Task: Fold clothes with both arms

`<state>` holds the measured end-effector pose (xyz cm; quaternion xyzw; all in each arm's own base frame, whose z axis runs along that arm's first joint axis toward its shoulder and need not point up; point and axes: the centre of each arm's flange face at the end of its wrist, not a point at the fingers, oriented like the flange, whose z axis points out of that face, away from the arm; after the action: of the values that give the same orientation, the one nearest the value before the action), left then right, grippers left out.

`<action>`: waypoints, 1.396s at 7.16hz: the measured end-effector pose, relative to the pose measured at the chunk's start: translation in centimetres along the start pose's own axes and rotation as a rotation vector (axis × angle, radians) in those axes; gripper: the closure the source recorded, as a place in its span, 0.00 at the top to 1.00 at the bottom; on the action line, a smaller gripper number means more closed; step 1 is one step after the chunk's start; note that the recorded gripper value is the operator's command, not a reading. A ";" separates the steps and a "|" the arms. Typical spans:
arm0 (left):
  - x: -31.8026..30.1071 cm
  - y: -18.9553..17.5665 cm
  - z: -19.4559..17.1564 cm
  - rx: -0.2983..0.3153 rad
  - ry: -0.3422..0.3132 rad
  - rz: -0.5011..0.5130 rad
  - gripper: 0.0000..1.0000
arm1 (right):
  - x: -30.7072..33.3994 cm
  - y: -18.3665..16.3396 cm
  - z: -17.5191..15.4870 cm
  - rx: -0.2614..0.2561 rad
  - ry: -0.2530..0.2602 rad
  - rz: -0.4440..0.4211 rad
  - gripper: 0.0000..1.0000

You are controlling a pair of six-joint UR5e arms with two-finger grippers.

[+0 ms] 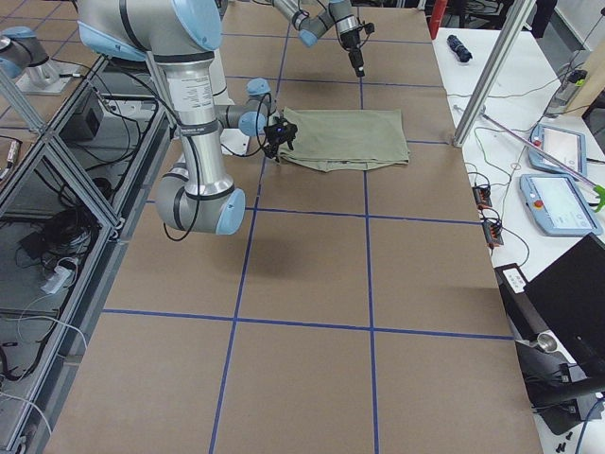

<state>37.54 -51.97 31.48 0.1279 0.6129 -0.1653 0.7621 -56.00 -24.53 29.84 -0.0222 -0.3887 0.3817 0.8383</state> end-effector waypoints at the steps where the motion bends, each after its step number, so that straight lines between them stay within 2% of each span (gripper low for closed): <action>1: 0.0 0.0 0.0 0.001 0.000 0.000 0.66 | 0.0 0.2 0.0 -0.001 0.000 -0.001 0.56; 3: -0.1 -0.1 -0.1 0.002 0.000 -0.001 0.66 | 0.0 0.2 0.2 -0.001 0.003 -0.002 0.00; 10: -0.2 -0.2 -0.5 0.005 0.001 -0.001 0.66 | -0.7 -1.0 -0.8 -0.001 -0.014 0.000 0.00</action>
<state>37.01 -51.90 31.54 0.1298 0.6130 -0.1670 0.7612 -55.13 -25.52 29.19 -0.0199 -0.3946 0.3817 0.8356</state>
